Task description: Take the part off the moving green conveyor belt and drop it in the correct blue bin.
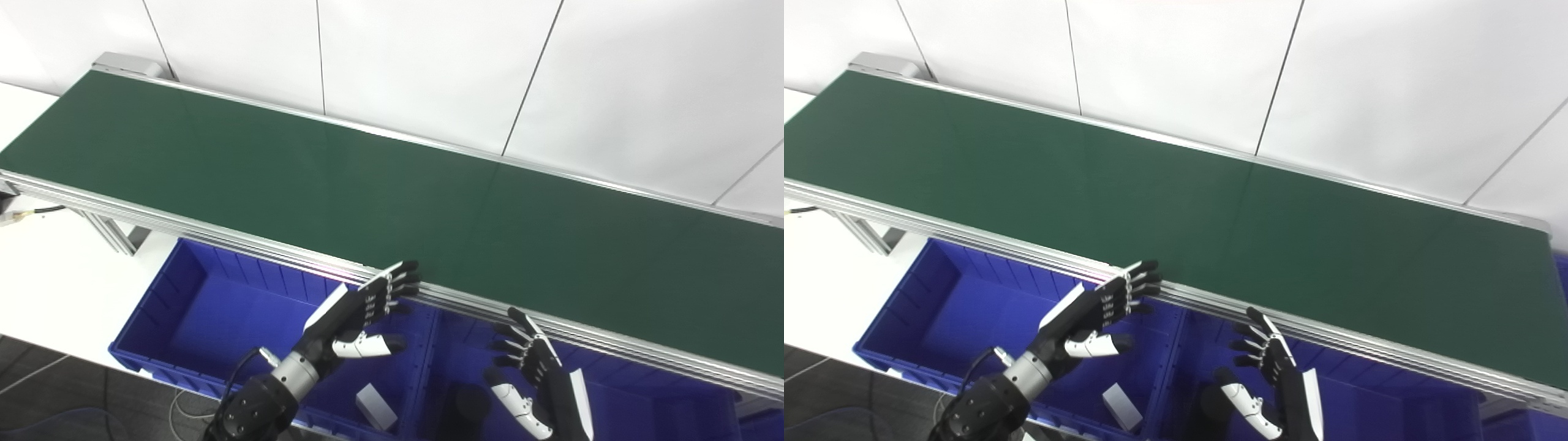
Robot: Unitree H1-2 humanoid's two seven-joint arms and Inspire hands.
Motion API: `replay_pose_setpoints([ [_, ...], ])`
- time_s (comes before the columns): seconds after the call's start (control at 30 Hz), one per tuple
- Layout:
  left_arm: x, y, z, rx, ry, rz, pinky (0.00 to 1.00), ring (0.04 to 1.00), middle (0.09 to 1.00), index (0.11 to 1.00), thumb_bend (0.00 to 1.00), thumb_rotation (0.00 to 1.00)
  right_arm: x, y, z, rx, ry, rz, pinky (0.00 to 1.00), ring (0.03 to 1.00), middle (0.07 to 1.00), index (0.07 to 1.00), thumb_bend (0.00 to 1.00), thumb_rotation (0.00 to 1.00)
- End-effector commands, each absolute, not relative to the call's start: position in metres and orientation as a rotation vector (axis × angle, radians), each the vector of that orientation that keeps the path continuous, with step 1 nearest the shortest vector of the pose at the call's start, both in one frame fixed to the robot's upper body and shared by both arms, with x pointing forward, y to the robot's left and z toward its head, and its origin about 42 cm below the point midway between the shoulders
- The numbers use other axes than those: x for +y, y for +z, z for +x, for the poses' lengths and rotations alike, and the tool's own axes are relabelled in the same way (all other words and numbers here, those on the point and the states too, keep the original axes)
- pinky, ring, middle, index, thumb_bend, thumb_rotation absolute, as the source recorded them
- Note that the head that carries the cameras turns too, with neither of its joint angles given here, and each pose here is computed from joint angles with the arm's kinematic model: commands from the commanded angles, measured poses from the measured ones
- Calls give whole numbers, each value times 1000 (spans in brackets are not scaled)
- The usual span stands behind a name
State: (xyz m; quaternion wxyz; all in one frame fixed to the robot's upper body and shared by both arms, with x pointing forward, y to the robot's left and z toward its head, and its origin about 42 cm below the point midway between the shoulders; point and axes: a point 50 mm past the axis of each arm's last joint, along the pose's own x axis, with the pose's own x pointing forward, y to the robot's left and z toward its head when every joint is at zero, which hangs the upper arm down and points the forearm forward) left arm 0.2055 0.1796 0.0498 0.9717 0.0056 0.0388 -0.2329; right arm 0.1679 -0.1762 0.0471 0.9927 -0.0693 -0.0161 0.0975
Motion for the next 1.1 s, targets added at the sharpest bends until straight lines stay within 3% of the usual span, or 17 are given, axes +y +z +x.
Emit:
replay_pose_setpoints([
  [0.0, 184, 54, 208, 17, -453, -1, 792, 870, 890, 937, 954, 577, -172, 54, 166, -99, 192, -128, 618, 717, 792, 877, 697, 547],
  [0.4, 205, 39, 209, 79, -399, -113, 790, 847, 840, 834, 896, 541, -155, 48, 169, -80, 199, -146, 652, 749, 802, 870, 707, 549],
  [0.6, 217, 42, 213, 63, -389, -119, 781, 838, 836, 839, 882, 546, -142, 48, 175, -82, 214, -182, 654, 747, 811, 872, 696, 581],
  [0.9, 230, 44, 219, 52, -397, -113, 800, 849, 854, 862, 775, 457, -129, 44, 184, -63, 225, -191, 655, 755, 821, 886, 716, 601],
  [1.07, 233, 43, 219, 52, -396, -117, 802, 848, 851, 861, 836, 456, -128, 44, 185, -73, 225, -205, 648, 754, 823, 887, 708, 610],
])
